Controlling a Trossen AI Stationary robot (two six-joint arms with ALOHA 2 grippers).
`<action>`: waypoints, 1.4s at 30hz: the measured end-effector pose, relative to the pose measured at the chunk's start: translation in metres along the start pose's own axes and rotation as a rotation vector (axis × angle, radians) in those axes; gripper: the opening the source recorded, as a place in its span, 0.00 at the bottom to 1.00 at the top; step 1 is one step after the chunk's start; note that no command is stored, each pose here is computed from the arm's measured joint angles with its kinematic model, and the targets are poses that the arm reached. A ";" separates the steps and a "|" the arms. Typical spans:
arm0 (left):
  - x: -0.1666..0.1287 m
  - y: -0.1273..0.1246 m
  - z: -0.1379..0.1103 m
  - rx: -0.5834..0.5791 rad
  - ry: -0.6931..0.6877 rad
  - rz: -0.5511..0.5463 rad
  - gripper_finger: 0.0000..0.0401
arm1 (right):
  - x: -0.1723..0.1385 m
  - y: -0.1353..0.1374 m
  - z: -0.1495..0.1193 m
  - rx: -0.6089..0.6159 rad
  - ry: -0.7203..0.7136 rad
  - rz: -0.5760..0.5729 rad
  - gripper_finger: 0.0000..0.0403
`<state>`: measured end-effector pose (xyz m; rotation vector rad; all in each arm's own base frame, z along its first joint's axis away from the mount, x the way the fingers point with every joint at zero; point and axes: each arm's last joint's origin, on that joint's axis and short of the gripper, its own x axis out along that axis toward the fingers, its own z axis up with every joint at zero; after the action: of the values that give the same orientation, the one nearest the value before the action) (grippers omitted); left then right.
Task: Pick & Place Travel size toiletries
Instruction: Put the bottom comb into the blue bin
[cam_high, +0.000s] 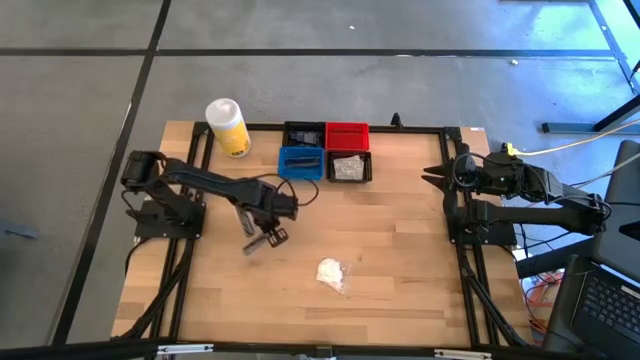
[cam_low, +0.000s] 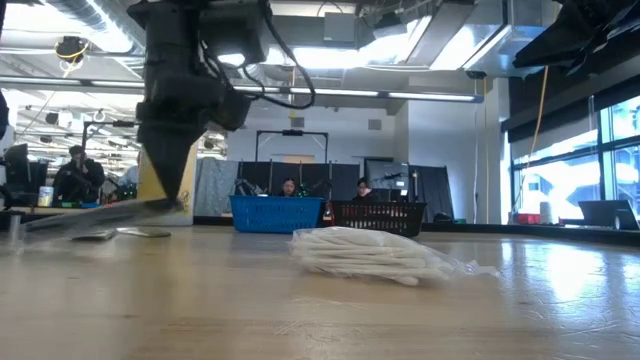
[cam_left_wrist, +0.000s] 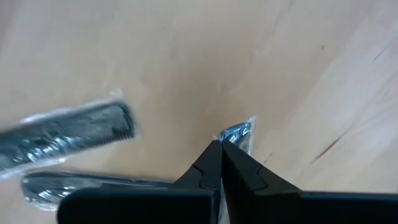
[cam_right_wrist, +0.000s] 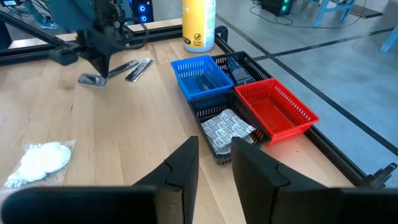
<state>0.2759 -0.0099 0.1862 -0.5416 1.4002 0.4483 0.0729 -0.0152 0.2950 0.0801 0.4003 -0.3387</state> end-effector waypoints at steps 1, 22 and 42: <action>-0.003 0.003 0.002 -0.002 -0.011 -0.006 0.01 | 0.000 0.000 0.000 0.000 0.000 0.000 0.24; -0.029 0.064 0.071 -0.028 -0.378 -0.133 0.01 | 0.000 0.000 0.000 0.000 0.000 0.000 0.34; -0.088 0.076 0.108 0.129 -0.615 -0.025 0.01 | 0.000 0.000 0.000 0.000 0.000 0.000 0.40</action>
<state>0.3056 0.1175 0.2763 -0.2783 0.8225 0.4520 0.0729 -0.0152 0.2949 0.0805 0.4005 -0.3389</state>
